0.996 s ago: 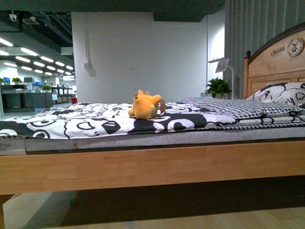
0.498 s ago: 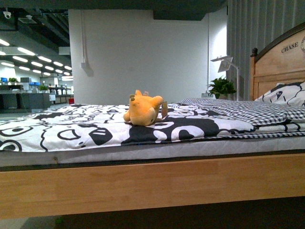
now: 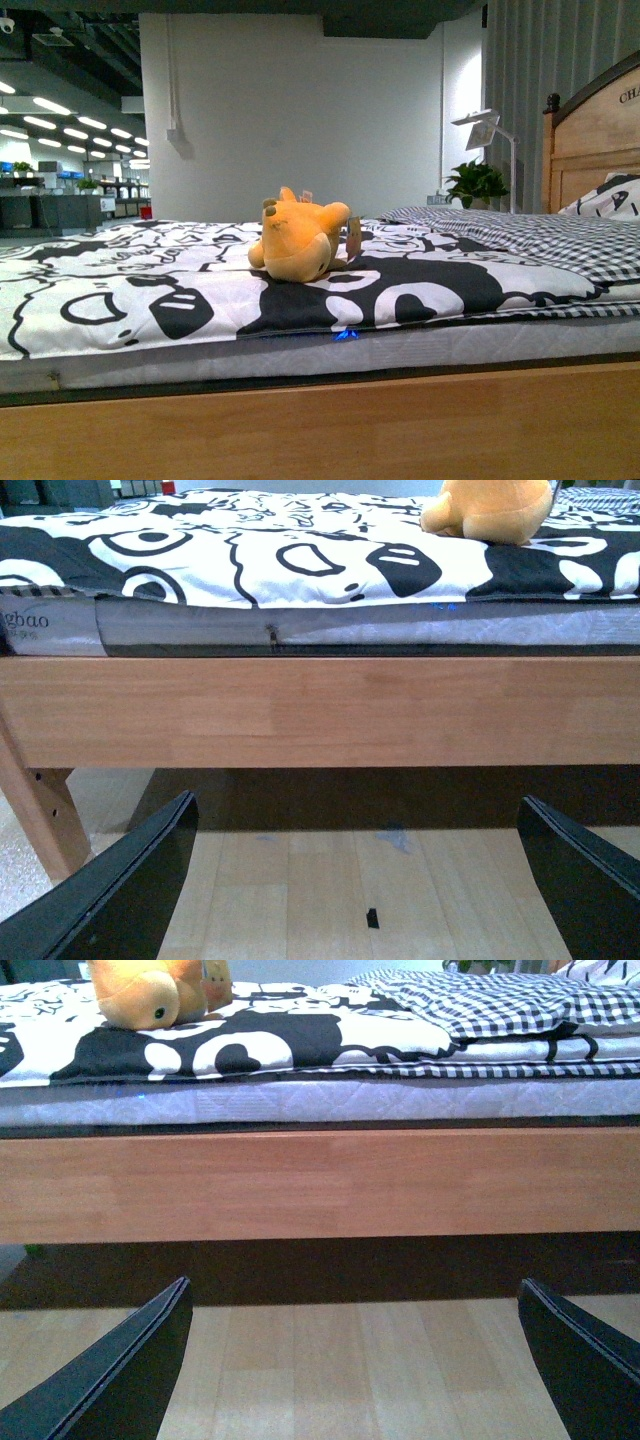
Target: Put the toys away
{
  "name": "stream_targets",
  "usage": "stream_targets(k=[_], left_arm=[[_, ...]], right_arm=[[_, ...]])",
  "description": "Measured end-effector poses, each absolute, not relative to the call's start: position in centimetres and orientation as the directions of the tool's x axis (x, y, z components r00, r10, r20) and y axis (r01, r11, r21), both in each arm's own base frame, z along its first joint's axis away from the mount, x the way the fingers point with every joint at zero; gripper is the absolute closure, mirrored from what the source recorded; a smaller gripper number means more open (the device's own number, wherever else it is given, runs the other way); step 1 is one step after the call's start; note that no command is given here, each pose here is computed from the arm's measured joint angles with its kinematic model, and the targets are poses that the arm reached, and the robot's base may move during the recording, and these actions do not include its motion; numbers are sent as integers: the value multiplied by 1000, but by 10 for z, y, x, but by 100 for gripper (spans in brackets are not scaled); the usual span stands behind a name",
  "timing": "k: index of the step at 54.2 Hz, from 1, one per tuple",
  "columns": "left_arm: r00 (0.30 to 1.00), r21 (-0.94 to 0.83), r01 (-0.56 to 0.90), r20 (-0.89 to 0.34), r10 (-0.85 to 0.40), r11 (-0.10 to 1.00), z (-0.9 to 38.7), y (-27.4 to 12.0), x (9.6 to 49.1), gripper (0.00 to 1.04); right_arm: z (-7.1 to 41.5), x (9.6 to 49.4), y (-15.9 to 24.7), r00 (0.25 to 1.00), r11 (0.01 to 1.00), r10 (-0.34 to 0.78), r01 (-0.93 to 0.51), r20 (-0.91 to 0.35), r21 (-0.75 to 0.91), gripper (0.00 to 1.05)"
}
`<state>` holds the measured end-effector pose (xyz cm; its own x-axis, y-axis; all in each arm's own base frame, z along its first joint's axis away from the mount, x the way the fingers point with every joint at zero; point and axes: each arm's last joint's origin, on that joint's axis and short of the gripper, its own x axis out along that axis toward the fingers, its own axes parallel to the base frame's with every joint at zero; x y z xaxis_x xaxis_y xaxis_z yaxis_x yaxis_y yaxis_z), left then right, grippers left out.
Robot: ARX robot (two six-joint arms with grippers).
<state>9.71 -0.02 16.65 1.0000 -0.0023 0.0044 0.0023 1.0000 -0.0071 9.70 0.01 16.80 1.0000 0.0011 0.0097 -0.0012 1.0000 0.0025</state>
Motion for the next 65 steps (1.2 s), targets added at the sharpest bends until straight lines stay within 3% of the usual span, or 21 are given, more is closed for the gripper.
stream_targets(k=[65], left_arm=[[1000, -7, 2, 3, -2, 1000, 166, 0, 97, 6]], right_arm=[[168, 97, 0, 1000, 1000, 1, -1, 9, 3, 7]])
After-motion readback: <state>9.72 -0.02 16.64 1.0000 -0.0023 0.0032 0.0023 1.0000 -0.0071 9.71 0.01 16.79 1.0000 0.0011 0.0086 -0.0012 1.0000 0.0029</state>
